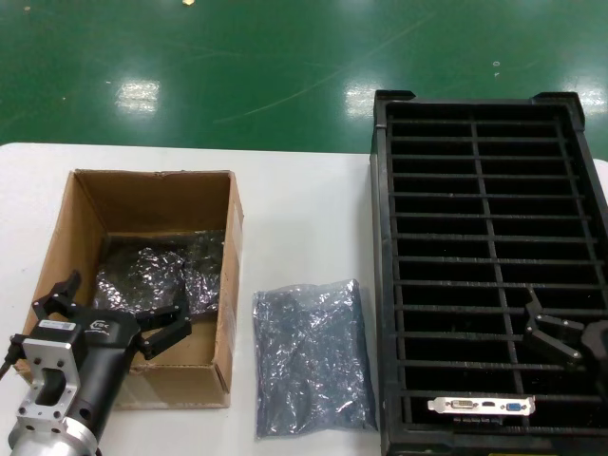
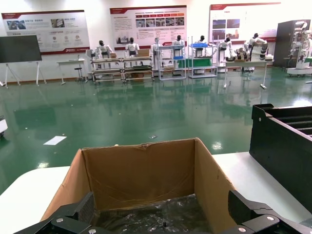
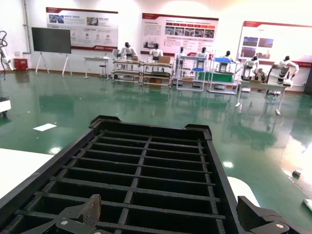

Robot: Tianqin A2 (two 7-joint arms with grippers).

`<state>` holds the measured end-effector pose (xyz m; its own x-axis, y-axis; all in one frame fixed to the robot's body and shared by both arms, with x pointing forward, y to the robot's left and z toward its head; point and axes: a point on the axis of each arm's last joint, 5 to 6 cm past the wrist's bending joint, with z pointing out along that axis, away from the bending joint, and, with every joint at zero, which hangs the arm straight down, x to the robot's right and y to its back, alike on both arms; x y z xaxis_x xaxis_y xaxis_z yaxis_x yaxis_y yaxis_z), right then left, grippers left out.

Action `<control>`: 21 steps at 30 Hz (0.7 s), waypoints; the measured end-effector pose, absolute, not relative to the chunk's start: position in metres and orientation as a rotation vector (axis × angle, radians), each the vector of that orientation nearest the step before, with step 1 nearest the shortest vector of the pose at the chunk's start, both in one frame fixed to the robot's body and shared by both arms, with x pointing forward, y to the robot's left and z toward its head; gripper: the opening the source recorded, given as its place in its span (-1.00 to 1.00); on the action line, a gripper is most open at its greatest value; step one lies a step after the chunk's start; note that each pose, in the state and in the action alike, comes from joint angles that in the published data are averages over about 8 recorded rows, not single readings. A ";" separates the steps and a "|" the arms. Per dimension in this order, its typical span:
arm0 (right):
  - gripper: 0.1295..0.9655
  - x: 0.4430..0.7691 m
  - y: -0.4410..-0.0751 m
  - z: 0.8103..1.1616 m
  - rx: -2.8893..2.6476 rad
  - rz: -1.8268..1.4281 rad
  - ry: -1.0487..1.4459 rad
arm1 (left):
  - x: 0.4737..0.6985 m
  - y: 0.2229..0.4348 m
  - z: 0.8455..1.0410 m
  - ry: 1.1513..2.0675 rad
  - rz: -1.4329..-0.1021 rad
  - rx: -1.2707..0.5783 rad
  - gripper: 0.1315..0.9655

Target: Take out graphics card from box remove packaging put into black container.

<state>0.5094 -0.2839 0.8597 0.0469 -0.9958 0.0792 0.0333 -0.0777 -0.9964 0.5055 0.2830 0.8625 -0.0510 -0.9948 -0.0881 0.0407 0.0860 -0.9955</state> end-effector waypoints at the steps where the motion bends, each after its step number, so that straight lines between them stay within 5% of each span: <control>1: 1.00 0.509 -0.284 0.860 -1.266 -1.245 1.112 | 0.506 0.283 0.862 1.259 -1.201 -1.091 1.00; 21: 1.00 0.509 -0.284 0.860 -1.266 -1.245 1.112 | 0.506 0.283 0.862 1.259 -1.201 -1.091 1.00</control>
<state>0.5094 -0.2839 0.8597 0.0469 -0.9958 0.0792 0.0333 -0.0777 -0.9964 0.5055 0.2830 0.8625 -0.0510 -0.9948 -0.0881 0.0407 0.0860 -0.9955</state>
